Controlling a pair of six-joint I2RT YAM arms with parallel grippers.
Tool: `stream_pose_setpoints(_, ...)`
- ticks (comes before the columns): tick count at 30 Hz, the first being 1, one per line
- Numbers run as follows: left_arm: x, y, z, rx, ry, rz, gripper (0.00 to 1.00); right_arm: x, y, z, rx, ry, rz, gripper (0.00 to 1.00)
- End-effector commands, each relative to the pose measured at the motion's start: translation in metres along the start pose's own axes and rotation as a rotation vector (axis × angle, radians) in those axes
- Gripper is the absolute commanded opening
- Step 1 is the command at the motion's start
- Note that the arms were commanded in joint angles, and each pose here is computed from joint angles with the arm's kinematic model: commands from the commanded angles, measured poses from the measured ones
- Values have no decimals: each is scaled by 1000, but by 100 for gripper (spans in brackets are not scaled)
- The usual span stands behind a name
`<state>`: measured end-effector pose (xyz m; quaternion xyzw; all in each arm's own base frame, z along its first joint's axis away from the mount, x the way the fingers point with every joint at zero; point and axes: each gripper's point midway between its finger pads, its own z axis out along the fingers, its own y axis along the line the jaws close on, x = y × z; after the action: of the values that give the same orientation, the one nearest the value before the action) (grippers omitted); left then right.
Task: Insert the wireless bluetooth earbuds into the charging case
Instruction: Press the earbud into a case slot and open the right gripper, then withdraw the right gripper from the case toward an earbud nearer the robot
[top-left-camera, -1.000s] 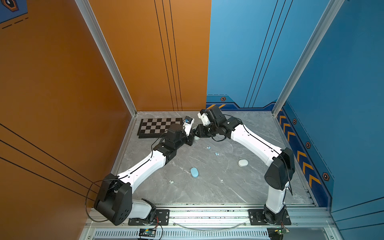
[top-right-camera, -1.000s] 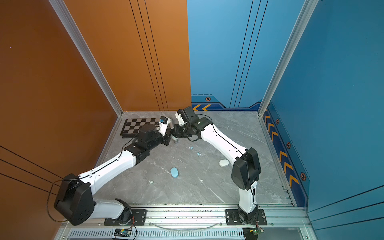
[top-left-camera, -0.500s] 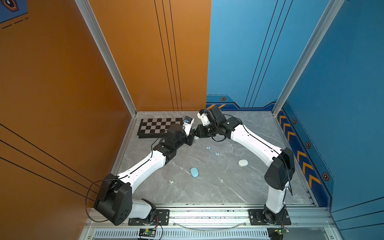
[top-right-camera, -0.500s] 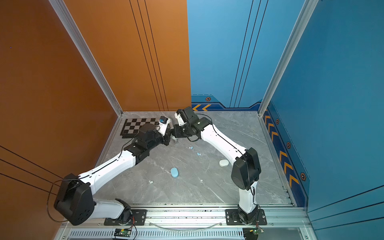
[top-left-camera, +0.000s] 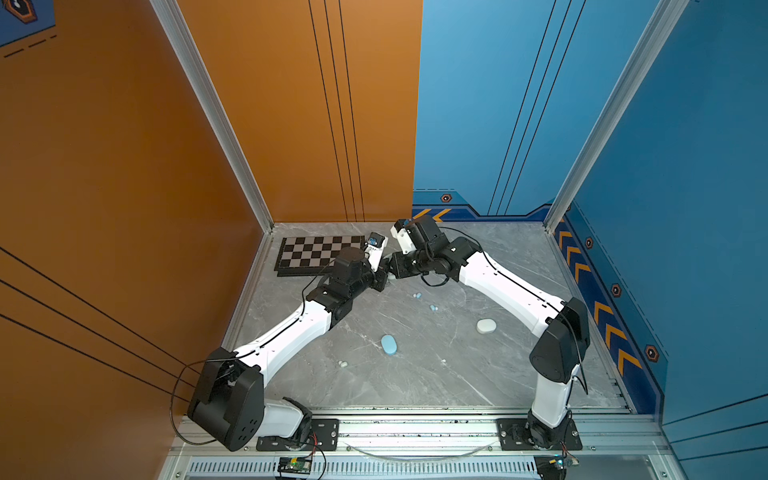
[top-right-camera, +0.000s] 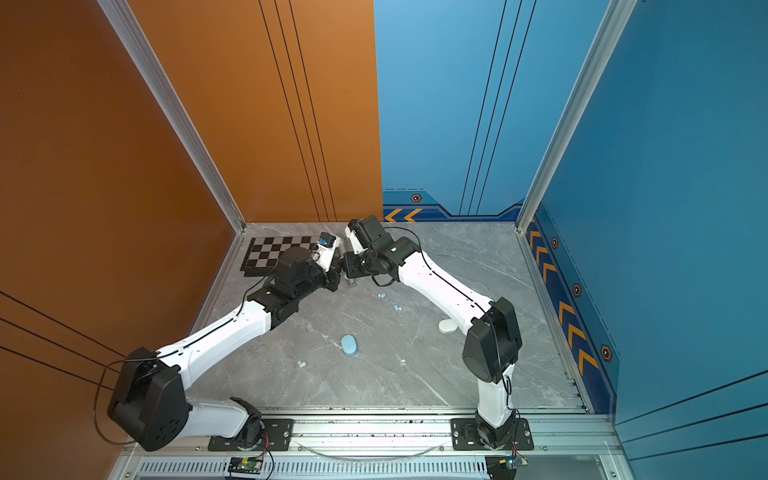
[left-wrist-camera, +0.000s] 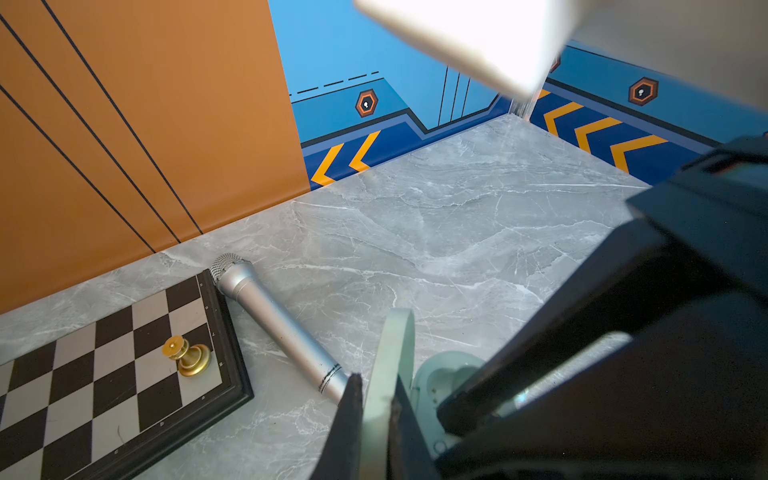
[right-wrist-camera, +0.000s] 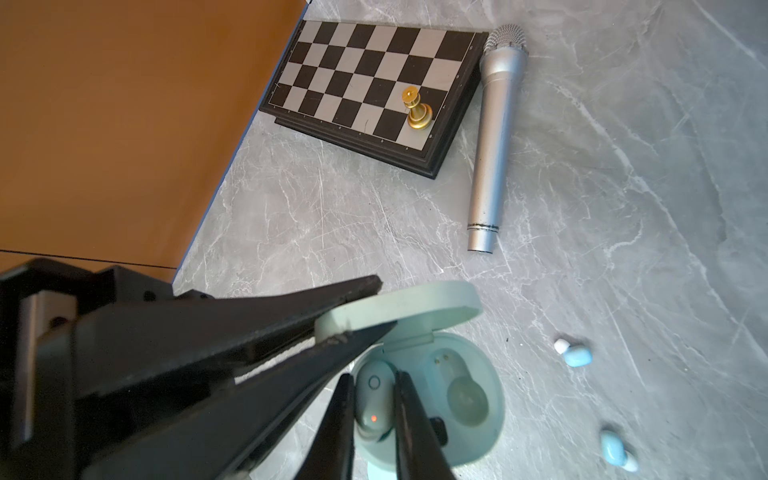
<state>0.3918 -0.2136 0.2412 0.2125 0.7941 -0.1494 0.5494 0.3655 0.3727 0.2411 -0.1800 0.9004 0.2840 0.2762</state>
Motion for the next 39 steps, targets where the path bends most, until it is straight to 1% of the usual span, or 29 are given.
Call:
stream_pose_setpoints(1, -33, 13, -10, -54, -95, 10, 0, 5, 7, -16, 5, 1, -31, 18)
stream_pose_setpoints(4, -34, 15, -11, -59, -97, 9, 0, 5, 8, -18, 1, 0, -34, 19)
stream_pose_setpoints(13, -32, 16, -10, -60, -93, 8, 0, 4, 16, -18, -44, 1, -32, 29)
stream_pose_setpoints(18, -33, 16, -11, -59, -95, 11, 0, -9, 21, -27, -80, -43, -16, 31)
stream_pose_setpoints(21, -32, 17, -11, -60, -94, 14, 0, -19, 18, -36, -81, -80, 6, 32)
stream_pose_setpoints(22, -32, 16, -11, -57, -94, 17, 0, -15, 11, -33, -70, -70, 22, 32)
stream_pose_setpoints(24, -33, 16, -12, -51, -96, 19, 0, -19, 12, -40, -73, -94, 30, 32)
stream_pose_setpoints(26, -32, 15, -13, -39, -95, 23, 0, -33, -2, -51, -56, -142, 56, 32)
stream_pose_setpoints(32, -31, 11, -20, 7, -105, 63, 0, -50, -10, -78, -36, -250, 61, 31)
stream_pose_setpoints(35, -33, 4, -27, 59, -123, 126, 0, -45, -19, -79, 1, -259, 55, 28)
stream_pose_setpoints(37, -34, 10, -34, 38, -129, 141, 0, -37, -25, -74, 15, -242, 32, 27)
stream_pose_setpoints(39, -34, 21, -44, 8, -126, 128, 0, -24, -24, -64, -6, -219, -34, 27)
